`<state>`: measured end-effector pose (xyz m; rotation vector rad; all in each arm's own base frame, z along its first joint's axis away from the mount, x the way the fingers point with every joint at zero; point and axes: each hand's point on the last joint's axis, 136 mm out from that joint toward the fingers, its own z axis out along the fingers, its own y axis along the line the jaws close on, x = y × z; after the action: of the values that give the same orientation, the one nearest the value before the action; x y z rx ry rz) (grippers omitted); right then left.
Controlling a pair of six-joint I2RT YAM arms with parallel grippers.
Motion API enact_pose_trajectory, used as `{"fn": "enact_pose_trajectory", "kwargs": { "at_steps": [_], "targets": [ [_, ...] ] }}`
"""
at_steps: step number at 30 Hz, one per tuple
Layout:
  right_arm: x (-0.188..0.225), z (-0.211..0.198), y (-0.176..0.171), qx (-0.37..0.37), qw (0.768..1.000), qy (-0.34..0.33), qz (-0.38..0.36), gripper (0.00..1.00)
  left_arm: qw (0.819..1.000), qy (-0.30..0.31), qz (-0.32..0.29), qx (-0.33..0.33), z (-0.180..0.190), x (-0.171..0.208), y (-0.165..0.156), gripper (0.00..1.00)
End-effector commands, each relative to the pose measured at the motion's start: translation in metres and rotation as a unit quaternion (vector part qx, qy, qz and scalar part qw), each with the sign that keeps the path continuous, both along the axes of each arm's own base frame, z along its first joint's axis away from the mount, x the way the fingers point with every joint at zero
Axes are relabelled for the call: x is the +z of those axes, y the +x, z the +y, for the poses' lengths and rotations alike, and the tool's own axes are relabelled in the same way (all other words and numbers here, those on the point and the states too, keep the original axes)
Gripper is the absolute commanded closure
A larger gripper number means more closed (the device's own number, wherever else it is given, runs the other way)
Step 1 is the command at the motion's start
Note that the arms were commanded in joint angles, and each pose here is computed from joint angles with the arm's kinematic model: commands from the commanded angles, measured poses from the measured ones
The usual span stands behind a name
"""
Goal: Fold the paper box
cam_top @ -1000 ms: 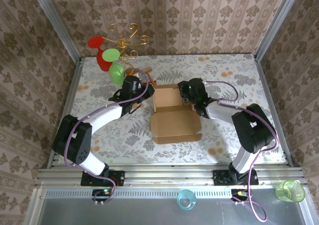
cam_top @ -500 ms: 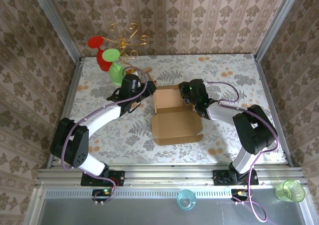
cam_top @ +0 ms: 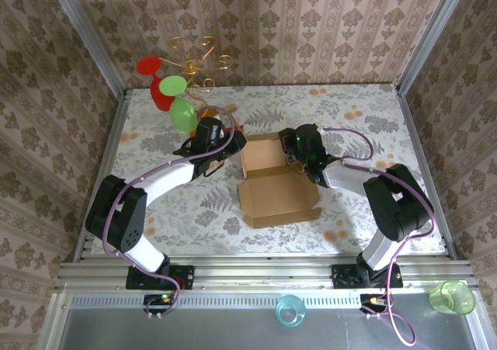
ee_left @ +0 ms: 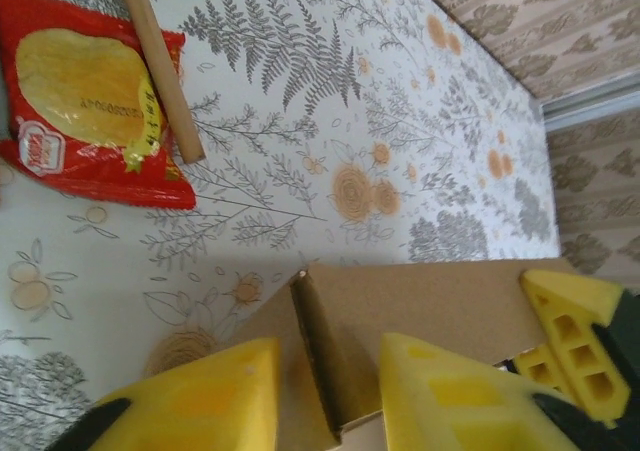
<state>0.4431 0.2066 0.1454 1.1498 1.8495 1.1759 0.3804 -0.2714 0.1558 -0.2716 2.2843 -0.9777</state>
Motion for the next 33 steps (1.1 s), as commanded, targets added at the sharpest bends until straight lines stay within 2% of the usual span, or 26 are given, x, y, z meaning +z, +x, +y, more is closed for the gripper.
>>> {"fn": "enact_pose_trajectory", "kwargs": {
  "at_steps": [1, 5, 8, 9, 11, 14, 20, 26, 28, 30, 33],
  "targets": [
    [-0.009, -0.006, -0.007, -0.005, 1.0, -0.016, 0.01, 0.93, 1.0, -0.01, 0.001, -0.002, -0.003, -0.004, -0.001, 0.81],
    [-0.009, -0.007, -0.008, -0.006, 1.0, -0.016, 0.01, 0.93, 1.0, -0.012, -0.005, -0.003, -0.003, 0.0, -0.001, 0.9],
    [-0.01, -0.008, -0.009, -0.007, 1.0, -0.019, 0.011, 0.93, 1.0, -0.013, -0.009, -0.004, -0.004, 0.004, -0.001, 0.9],
    [-0.01, -0.008, -0.009, -0.007, 1.0, -0.02, 0.011, 0.93, 1.0, -0.013, -0.007, -0.005, -0.004, 0.004, -0.001, 0.86],
    [-0.011, -0.009, -0.009, -0.008, 1.0, -0.023, 0.012, 0.93, 1.0, -0.012, -0.008, -0.004, -0.003, 0.005, -0.002, 0.7],
    [-0.01, -0.011, -0.008, -0.006, 0.999, -0.037, 0.011, 0.94, 1.0, -0.005, -0.013, 0.007, 0.005, 0.008, -0.006, 0.56],
    [-0.015, -0.02, -0.01, -0.006, 0.996, -0.087, 0.02, 0.94, 0.997, 0.04, -0.053, 0.037, 0.032, 0.036, -0.017, 0.48],
    [-0.025, -0.028, -0.008, 0.003, 0.989, -0.141, 0.054, 0.92, 0.995, 0.076, -0.066, 0.022, 0.039, 0.042, -0.025, 0.47],
    [-0.032, -0.03, -0.004, 0.007, 0.986, -0.145, 0.075, 0.89, 0.995, 0.085, -0.059, 0.008, 0.034, 0.036, -0.027, 0.47],
    [-0.038, -0.031, 0.003, 0.012, 0.985, -0.145, 0.093, 0.8, 0.994, 0.096, -0.049, -0.006, 0.03, 0.028, -0.029, 0.47],
    [-0.039, -0.031, 0.017, 0.035, 0.98, -0.155, 0.124, 0.56, 0.993, 0.109, -0.032, -0.021, 0.023, 0.01, -0.034, 0.47]
  ]
}}
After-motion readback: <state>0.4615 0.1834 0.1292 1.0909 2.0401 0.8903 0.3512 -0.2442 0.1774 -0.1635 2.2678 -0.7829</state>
